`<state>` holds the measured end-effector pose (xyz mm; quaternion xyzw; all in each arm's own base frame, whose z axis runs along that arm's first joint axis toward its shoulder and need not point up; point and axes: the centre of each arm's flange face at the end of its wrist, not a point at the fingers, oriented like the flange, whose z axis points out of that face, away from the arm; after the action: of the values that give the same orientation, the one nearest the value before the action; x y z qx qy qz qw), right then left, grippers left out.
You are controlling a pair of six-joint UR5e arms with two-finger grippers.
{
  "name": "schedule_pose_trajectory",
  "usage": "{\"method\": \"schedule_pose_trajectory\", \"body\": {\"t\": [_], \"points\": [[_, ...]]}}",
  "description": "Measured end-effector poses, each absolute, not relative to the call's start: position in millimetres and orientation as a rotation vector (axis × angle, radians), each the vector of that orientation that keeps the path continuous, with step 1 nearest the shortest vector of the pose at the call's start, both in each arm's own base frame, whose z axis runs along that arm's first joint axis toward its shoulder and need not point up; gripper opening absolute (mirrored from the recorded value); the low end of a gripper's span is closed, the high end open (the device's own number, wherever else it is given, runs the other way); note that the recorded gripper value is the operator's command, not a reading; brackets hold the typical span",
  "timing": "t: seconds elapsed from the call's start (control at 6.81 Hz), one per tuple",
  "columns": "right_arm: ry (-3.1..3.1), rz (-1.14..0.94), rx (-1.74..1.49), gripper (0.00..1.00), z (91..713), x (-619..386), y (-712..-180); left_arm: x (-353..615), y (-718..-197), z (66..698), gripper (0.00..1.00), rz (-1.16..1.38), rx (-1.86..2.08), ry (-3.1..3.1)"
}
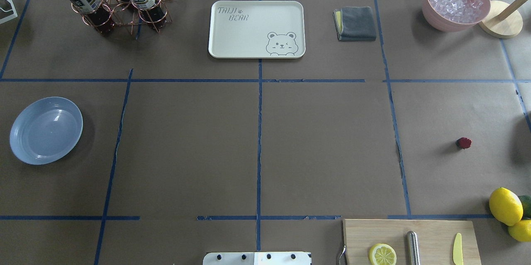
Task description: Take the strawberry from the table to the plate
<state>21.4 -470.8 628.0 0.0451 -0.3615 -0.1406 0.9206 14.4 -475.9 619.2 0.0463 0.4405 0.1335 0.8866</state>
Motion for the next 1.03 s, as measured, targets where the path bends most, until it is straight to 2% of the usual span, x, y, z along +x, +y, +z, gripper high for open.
{"method": "schedule_pose_trajectory", "body": {"t": [0.29,0.44,0.59,0.73,0.88,1.03], "points": [[-0.746,-0.304,0.085,1.00,631,13,-469,74,-477,661,1.00,0.283,0.109,0.932],[-0.747,-0.308,0.082,1.00,631,9,-469,109,-471,674,0.94,0.271,0.109,0.932],[-0.754,-0.312,0.079,1.00,631,7,-469,137,-465,681,0.70,0.266,0.107,0.912],[-0.770,-0.315,0.077,1.00,630,4,-469,153,-461,685,0.05,0.266,0.100,0.899],[-0.783,-0.316,0.075,1.00,630,2,-469,160,-459,687,0.00,0.246,0.086,0.895],[-0.788,-0.317,0.074,1.00,630,1,-468,162,-459,686,0.00,0.214,0.070,0.897]]}}
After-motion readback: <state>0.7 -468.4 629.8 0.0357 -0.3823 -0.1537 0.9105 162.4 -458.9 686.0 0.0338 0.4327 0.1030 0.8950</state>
